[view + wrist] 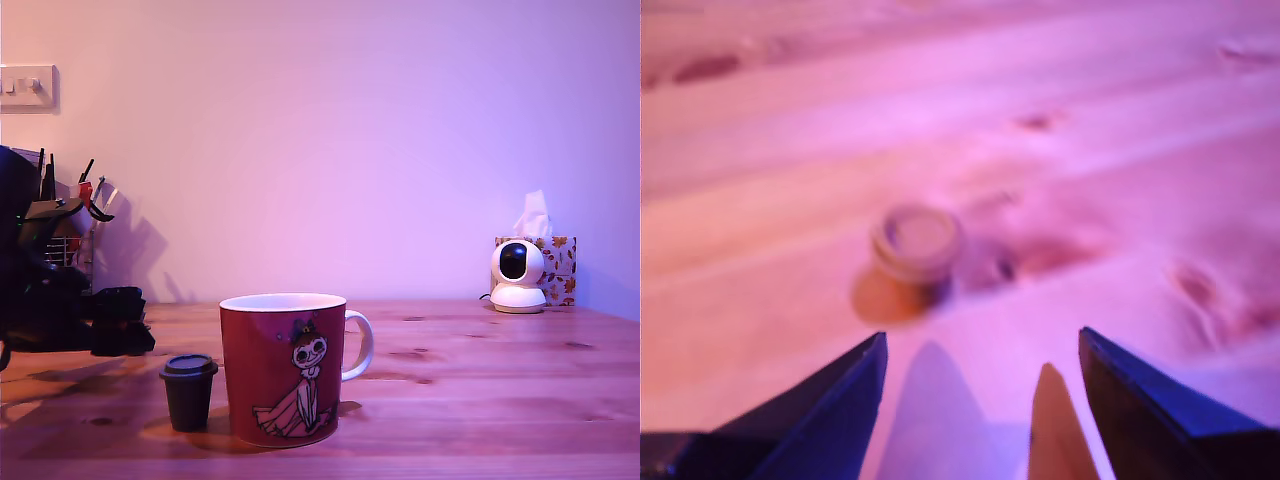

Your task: Pick up the coffee capsules on the table and drop them inside the coffee cup

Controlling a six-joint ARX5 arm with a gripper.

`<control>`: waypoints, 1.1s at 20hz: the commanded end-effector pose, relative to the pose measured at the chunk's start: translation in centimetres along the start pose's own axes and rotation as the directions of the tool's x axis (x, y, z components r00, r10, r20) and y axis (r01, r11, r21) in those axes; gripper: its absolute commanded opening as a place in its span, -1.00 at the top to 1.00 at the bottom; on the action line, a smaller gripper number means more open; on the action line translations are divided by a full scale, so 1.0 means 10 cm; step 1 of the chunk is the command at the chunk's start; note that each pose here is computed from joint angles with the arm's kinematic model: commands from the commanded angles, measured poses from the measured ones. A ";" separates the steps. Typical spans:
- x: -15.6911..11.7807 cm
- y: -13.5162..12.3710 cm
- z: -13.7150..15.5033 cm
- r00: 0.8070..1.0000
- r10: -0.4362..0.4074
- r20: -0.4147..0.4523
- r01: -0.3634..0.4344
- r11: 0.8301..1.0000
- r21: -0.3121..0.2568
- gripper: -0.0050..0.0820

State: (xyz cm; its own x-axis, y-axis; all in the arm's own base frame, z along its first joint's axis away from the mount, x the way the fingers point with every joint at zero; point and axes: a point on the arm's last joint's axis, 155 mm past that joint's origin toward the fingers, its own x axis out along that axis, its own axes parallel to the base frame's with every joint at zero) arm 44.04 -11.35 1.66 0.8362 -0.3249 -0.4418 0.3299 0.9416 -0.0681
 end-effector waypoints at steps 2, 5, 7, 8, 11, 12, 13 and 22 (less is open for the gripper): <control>0.10 0.12 -0.03 1.000 0.016 -0.002 -0.016 1.000 -0.010 -0.39; 0.20 0.14 0.01 1.000 -0.016 0.008 0.016 1.000 -0.016 -0.39; 0.26 0.12 0.07 0.999 -0.040 0.021 0.040 0.999 -0.012 -0.39; 0.29 0.12 0.09 0.999 -0.045 0.025 0.046 0.999 -0.011 -0.39; 0.38 0.07 0.09 0.997 -0.082 0.014 0.082 0.997 -0.011 -0.39; 0.41 0.07 0.07 0.997 -0.082 0.004 0.082 0.997 -0.012 -0.39; 0.42 0.08 0.06 0.997 -0.082 0.003 0.082 0.997 -0.008 -0.39; 0.47 0.08 0.04 0.996 -0.083 -0.016 0.083 0.996 0.029 -0.25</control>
State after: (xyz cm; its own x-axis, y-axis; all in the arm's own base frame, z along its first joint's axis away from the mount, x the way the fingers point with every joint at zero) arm 48.48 -11.95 0.81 0.8083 -0.3974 -0.4345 0.4058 0.9106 -0.0779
